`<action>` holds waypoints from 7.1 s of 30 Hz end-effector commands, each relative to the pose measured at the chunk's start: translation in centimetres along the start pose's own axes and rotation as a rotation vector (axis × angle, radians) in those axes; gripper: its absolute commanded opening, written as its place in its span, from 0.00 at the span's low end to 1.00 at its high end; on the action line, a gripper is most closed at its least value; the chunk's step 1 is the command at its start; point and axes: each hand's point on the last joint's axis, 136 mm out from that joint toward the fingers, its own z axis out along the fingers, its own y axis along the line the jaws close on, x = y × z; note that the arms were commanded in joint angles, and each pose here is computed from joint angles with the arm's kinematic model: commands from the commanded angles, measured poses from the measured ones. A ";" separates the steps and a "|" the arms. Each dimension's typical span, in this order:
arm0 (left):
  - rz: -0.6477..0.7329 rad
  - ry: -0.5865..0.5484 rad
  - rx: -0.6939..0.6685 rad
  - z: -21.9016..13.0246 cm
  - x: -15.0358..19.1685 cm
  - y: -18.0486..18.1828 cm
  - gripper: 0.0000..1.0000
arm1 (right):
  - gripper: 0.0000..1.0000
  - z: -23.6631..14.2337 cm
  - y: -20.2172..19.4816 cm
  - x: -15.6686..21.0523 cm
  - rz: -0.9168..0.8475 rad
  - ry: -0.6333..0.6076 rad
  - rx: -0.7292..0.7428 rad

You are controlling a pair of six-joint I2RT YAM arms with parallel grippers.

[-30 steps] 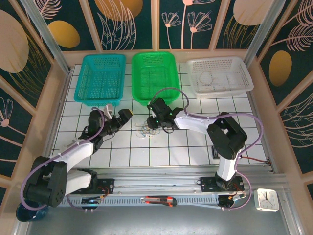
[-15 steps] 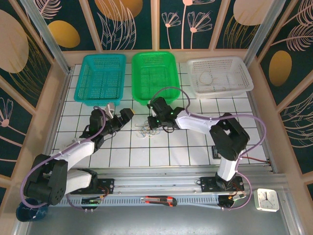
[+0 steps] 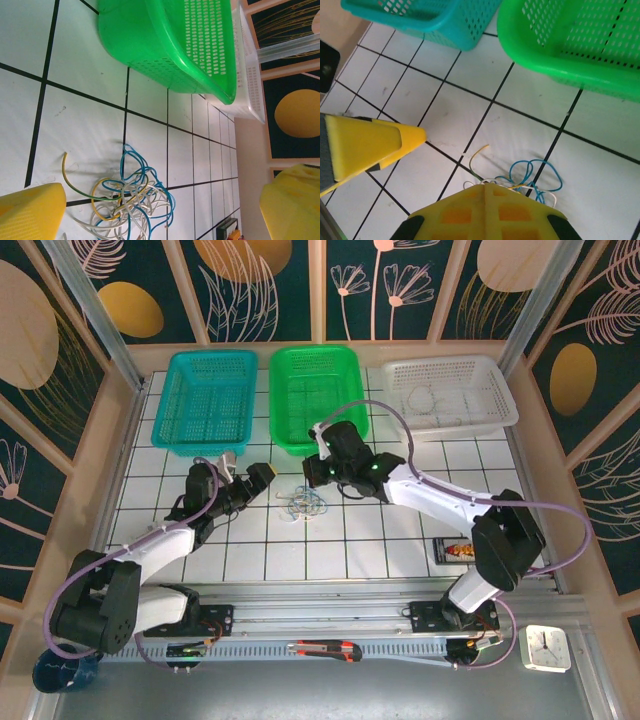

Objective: Untangle the cables

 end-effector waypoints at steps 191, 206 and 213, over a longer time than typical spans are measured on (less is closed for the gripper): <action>0.396 -0.129 0.039 2.5 1.1 -9.1 0.99 | 0.00 -18.6 0.7 -22.9 0.189 -0.607 -0.531; 0.322 -0.208 -0.001 0.4 -0.1 -7.7 0.99 | 0.00 -2.0 -7.7 -22.5 0.286 -0.433 -0.380; 0.289 -0.190 0.013 0.8 0.2 -7.4 0.99 | 0.47 4.8 -11.9 -21.8 0.246 -0.297 -0.222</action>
